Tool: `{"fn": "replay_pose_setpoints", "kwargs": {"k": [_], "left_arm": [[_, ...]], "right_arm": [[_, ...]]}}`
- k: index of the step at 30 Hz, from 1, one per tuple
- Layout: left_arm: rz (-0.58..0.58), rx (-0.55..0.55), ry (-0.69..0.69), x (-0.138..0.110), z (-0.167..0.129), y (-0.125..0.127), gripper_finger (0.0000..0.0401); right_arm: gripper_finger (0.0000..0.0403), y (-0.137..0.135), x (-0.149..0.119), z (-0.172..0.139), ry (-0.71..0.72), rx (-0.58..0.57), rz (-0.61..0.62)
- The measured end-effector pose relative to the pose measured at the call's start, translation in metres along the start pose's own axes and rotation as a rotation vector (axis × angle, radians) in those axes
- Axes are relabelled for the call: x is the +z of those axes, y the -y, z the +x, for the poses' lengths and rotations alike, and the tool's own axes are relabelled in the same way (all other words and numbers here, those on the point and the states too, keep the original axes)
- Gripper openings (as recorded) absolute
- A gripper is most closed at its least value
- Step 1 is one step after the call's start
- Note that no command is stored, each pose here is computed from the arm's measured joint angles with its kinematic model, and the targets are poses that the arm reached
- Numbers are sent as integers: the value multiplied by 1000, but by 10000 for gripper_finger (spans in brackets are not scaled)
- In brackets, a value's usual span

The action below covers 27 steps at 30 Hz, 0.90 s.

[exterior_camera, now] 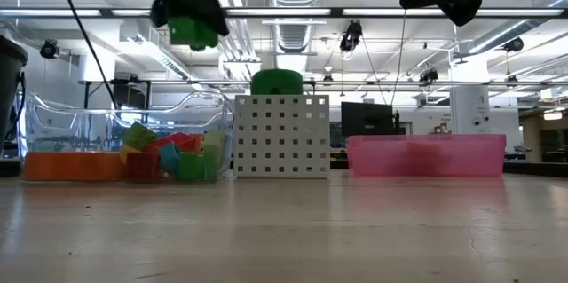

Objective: Pick & Place Toys
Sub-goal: Put the green game piece into the transparent bin

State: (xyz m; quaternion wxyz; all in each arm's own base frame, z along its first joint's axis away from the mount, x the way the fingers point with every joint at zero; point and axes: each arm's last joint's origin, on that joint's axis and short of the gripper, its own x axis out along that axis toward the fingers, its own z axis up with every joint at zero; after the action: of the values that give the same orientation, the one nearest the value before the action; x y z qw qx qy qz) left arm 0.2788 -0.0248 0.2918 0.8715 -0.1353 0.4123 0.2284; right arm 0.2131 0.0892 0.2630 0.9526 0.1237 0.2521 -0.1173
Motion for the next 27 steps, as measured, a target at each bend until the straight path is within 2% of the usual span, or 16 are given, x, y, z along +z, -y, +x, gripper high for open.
{"fn": "replay_pose_setpoints", "kwargs": {"k": [4, 6, 14, 27], "left_arm": [[-184, 78, 4, -16, 5, -14, 168], [-231, 100, -15, -24, 11, -19, 168], [-282, 153, -40, -45, 38, -34, 168], [-344, 152, -56, -53, 46, -38, 168]], "right_arm": [[8, 0, 0, 0, 0, 0, 0], [8, 0, 0, 0, 0, 0, 0], [8, 0, 0, 0, 0, 0, 0], [8, 0, 0, 0, 0, 0, 0]]}}
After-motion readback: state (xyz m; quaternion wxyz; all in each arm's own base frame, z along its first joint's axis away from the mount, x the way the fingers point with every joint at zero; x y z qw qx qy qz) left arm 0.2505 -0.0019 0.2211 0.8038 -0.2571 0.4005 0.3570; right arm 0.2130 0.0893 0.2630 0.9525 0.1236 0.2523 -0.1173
